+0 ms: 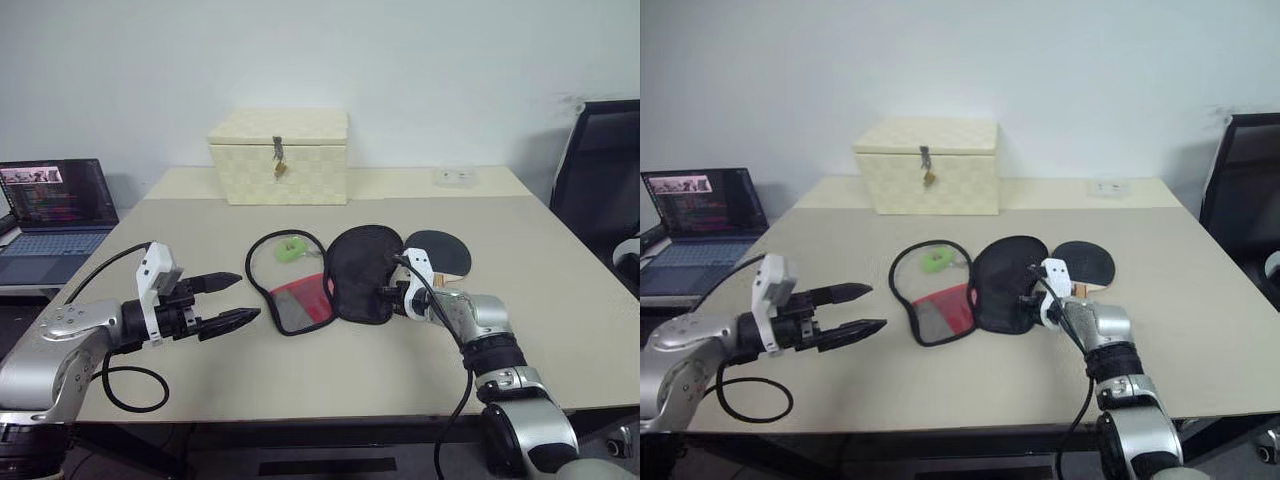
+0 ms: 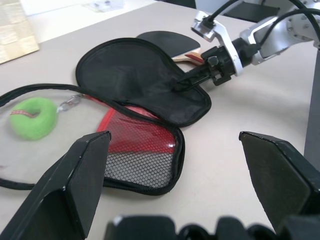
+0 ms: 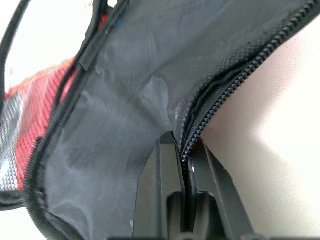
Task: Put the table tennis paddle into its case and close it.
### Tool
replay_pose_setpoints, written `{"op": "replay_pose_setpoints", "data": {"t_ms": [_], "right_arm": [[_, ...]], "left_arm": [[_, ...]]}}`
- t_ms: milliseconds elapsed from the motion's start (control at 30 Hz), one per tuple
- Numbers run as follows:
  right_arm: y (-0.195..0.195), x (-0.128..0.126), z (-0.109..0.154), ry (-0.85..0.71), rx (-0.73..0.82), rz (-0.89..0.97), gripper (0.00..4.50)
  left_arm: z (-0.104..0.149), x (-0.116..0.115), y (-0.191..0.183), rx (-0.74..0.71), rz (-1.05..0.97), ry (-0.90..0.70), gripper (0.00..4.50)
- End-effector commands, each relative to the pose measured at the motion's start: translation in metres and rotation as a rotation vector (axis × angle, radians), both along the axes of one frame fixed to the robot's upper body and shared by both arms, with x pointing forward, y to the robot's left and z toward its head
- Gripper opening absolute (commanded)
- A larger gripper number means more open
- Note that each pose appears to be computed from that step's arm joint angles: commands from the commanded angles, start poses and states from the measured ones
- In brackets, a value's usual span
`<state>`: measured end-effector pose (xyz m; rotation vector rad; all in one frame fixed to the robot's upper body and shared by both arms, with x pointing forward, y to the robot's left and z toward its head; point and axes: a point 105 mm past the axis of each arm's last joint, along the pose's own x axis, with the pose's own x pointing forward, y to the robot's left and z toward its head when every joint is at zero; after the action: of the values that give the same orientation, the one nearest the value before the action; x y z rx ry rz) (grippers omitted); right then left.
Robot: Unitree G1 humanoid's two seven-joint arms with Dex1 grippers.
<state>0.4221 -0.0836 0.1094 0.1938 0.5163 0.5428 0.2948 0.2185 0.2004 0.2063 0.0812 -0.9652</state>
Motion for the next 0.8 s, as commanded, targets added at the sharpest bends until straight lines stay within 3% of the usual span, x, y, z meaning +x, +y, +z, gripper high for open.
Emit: {"op": "replay_pose_setpoints", "data": {"t_ms": [33,167,267,500,633,800], "right_arm": [[-0.006,0.013,0.023,-0.086,-0.046,0.02,0.04],[-0.012,0.023,0.028,-0.096,-0.088,0.027,0.04],[-0.016,0.028,0.032,-0.12,-0.115,0.02,0.63],[-0.034,0.033,0.041,-0.176,-0.176,0.007,3.05],[-0.071,0.035,0.079,-0.283,-0.183,-0.086,4.38],[-0.116,0.022,0.077,-0.285,-0.226,-0.254,4.45]], "left_arm": [[0.01,0.001,0.0,0.012,-0.01,-0.048,4.5],[0.008,0.001,-0.001,0.014,-0.014,-0.049,4.5],[0.007,0.001,-0.001,0.015,-0.012,-0.049,4.5],[0.005,0.001,-0.002,0.014,-0.012,-0.047,4.5],[0.004,0.003,-0.004,0.011,-0.019,-0.049,4.5],[0.003,0.005,-0.006,0.009,-0.026,-0.048,4.5]]}}
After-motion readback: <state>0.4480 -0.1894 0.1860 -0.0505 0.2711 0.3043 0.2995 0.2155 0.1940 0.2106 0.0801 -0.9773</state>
